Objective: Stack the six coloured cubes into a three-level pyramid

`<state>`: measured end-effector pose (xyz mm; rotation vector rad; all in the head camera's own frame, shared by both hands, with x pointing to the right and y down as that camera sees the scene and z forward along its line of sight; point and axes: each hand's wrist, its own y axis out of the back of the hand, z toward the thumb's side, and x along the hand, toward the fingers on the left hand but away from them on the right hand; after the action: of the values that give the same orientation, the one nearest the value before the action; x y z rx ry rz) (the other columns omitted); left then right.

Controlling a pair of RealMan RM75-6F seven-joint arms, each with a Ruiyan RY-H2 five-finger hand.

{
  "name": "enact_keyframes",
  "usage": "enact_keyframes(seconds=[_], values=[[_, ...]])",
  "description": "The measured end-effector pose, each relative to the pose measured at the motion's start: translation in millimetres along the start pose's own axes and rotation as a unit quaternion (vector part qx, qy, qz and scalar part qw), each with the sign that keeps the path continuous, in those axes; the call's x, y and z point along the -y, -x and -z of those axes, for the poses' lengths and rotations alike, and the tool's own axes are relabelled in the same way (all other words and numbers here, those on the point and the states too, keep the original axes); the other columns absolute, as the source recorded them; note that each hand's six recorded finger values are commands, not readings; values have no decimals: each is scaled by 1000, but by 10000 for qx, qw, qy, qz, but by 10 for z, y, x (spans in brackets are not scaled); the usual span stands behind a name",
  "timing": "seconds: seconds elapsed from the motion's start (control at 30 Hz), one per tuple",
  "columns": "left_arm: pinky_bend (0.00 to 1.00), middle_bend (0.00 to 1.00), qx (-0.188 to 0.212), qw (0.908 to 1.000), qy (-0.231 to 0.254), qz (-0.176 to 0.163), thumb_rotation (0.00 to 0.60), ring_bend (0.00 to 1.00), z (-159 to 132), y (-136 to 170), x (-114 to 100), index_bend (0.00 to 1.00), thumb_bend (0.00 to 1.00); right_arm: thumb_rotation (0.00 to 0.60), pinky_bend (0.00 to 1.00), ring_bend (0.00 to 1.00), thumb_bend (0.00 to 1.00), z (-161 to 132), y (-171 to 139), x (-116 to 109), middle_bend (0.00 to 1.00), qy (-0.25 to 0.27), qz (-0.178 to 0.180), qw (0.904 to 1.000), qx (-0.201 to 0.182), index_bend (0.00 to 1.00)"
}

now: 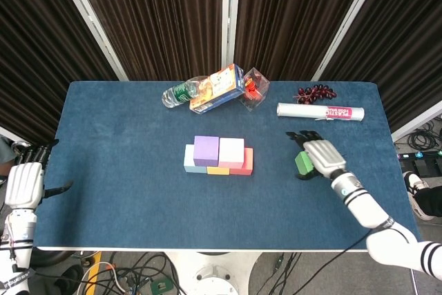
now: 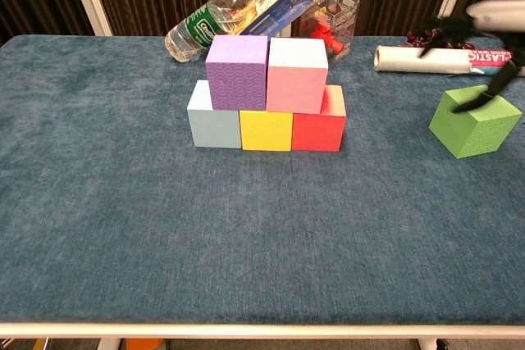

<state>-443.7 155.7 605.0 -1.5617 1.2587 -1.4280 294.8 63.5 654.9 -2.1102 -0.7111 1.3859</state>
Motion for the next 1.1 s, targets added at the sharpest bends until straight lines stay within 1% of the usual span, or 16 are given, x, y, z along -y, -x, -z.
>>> enact_keyframes(seconds=[0.03,0.13,0.3,0.43,0.63,0.73,0.83,1.1], values=[[123,160,-4,10000,8,-8,600,127,2,2,-4,150,88,600,0,0,101,-130,46,-49,157,86,25,9999,-143,0],[122,160,-23,10000,36,-32,600,127,14,12,-19,150,89,600,0,0,101,-381,169,-178,157,195,93,9990,-388,0],[122,160,-88,9999,53,-59,600,127,67,38,-38,150,88,600,0,0,88,-700,310,-275,157,213,86,9978,-614,0],[122,160,-132,9999,77,-68,600,127,104,49,-44,150,88,600,0,0,53,-1013,385,-282,142,201,7,9964,-828,0],[122,160,-162,9998,116,-44,600,127,136,56,-27,150,88,600,0,0,33,-1317,483,-174,126,152,-64,9954,-941,0],[123,160,-168,9998,138,-42,600,127,150,57,-23,150,88,600,0,0,34,-1435,544,-85,126,133,-96,9955,-936,0],[123,160,-176,9997,151,-48,600,127,167,54,-25,150,88,600,0,0,43,-1502,595,-38,126,15,-40,9959,-901,0],[123,160,-172,9997,167,-83,600,127,185,58,-40,150,88,600,0,0,58,-1530,711,13,135,-185,93,9974,-690,0]])
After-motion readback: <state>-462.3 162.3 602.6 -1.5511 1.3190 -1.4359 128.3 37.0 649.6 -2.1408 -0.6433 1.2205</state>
